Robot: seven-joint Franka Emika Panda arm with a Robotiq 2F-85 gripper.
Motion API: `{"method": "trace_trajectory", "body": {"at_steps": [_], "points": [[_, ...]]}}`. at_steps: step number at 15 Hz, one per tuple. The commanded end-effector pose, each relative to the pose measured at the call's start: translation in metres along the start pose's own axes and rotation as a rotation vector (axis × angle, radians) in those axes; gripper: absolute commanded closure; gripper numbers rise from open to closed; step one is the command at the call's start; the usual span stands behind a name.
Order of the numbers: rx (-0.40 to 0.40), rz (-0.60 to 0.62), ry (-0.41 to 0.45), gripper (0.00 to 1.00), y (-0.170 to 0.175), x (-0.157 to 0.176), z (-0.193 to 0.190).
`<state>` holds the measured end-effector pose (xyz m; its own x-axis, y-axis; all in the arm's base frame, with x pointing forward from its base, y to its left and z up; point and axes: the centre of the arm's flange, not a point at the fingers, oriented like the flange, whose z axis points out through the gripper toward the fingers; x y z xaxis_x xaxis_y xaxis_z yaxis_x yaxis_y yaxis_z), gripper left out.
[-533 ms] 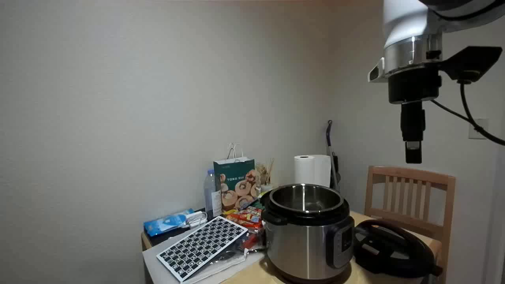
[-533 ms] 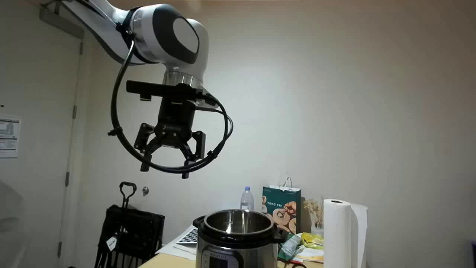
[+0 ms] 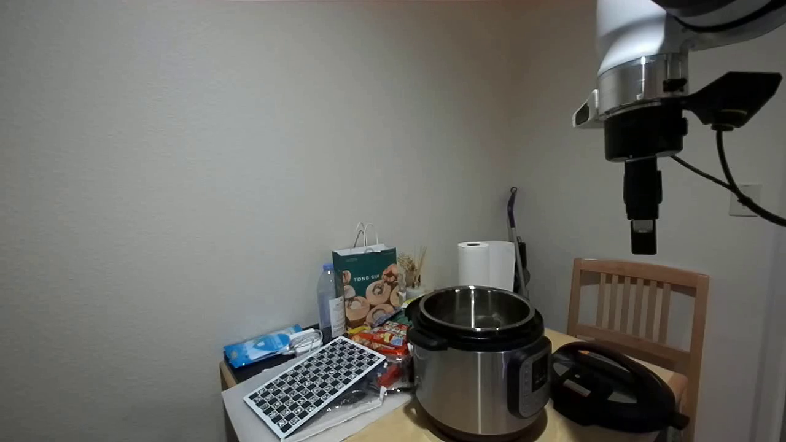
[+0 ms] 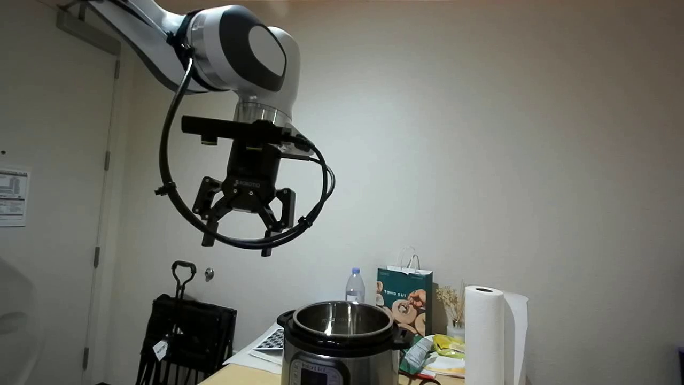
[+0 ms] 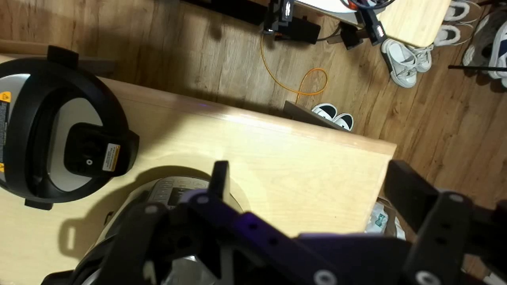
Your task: Put the lid on the pressure cooker
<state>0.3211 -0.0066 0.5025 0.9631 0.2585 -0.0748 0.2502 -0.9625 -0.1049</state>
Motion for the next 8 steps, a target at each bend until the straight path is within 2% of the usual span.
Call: {"method": "trace_trajectory", "body": {"at_steps": [1,4,6,8], "points": [[0.004,-0.035,-0.017,0.00,0.009,0.004,0.002],[-0.029,-0.141,-0.147,0.00,0.065,0.006,0.017],[-0.021,-0.161,-0.236,0.00,0.111,-0.002,0.031],[-0.006,-0.130,-0.254,0.00,0.148,-0.011,0.042]]}}
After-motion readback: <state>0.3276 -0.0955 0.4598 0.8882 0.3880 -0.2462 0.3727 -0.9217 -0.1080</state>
